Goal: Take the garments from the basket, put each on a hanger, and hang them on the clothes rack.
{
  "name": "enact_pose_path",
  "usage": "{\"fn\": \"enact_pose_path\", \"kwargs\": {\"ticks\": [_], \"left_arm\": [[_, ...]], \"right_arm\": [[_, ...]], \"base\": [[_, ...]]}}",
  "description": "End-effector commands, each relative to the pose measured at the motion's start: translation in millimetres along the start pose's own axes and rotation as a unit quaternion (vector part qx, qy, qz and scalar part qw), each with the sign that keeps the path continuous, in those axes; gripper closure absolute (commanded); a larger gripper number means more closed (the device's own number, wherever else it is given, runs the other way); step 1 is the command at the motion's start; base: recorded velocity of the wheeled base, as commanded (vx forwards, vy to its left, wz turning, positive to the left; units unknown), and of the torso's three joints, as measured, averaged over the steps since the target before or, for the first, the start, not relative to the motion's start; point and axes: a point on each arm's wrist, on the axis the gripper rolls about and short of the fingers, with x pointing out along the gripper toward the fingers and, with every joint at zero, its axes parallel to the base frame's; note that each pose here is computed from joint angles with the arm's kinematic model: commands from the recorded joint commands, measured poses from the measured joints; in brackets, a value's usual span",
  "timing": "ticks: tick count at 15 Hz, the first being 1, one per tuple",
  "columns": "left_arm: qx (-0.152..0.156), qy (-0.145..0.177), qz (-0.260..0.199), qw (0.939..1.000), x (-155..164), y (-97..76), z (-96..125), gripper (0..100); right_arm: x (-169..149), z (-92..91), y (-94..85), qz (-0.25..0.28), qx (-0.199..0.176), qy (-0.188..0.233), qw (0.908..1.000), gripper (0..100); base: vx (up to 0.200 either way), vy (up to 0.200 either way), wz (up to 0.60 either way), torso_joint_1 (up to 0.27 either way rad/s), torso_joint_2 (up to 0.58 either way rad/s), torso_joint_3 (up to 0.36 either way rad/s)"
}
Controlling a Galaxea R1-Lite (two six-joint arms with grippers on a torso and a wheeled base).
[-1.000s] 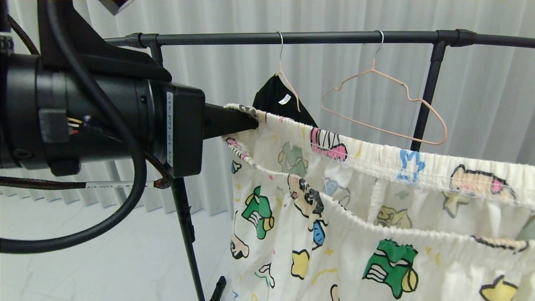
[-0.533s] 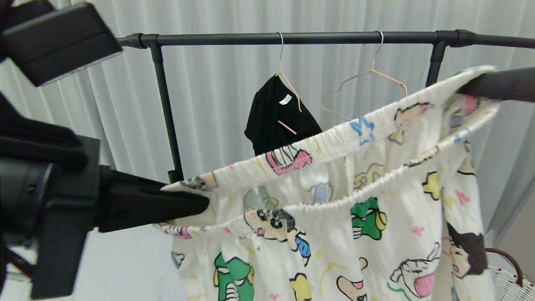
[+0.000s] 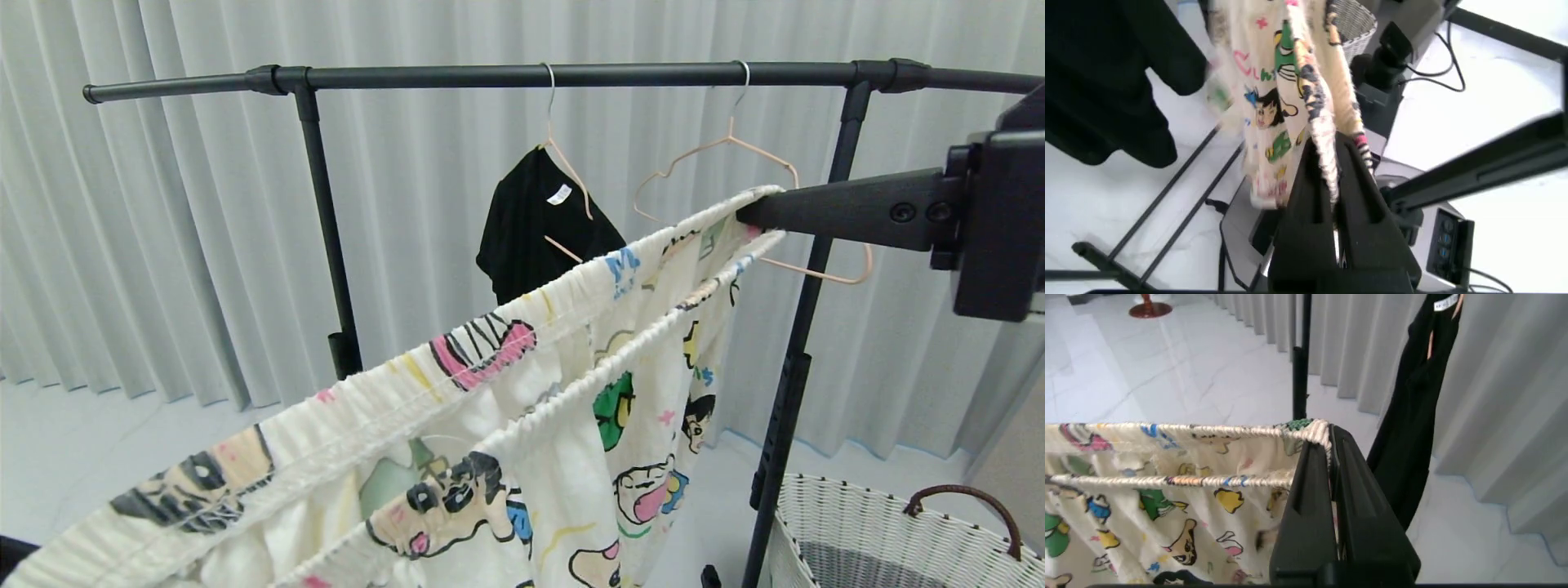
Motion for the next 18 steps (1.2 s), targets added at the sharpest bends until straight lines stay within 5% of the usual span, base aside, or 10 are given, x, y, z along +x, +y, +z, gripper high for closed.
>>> {"fn": "enact_pose_path", "kwargs": {"ticks": [1,4,8,12,18], "left_arm": [[0.003,-0.004,-0.002,1.0000,-4,-2.1,-3,100],[0.005,0.007,0.008,0.9999,5,3.4,2,100],[0.060,0.023,0.098,0.9931,24,41.9,23,100],[0.061,0.008,0.145,0.9874,46,67.4,41,100],[0.068,-0.004,0.174,0.9824,43,66.1,43,100]], "right_arm": [[3,-1.7,-0.2,-0.003,0.000,0.006,1.0000,100],[-10,-2.3,-5.6,-0.027,-0.003,0.011,0.9996,100],[-69,-9.2,-15.8,-0.085,-0.011,0.039,0.9956,100],[-82,-19.4,-10.7,-0.062,-0.024,0.078,0.9947,100],[-69,-26.3,-13.3,-0.113,-0.030,0.097,0.9884,100]], "base": [[0.000,0.000,0.00,0.000,0.00,0.000],[0.000,0.000,0.00,0.000,0.00,0.000],[0.000,0.000,0.00,0.000,0.00,0.000],[0.000,0.000,0.00,0.000,0.00,0.000],[0.000,0.000,0.00,0.000,0.00,0.000]]}}
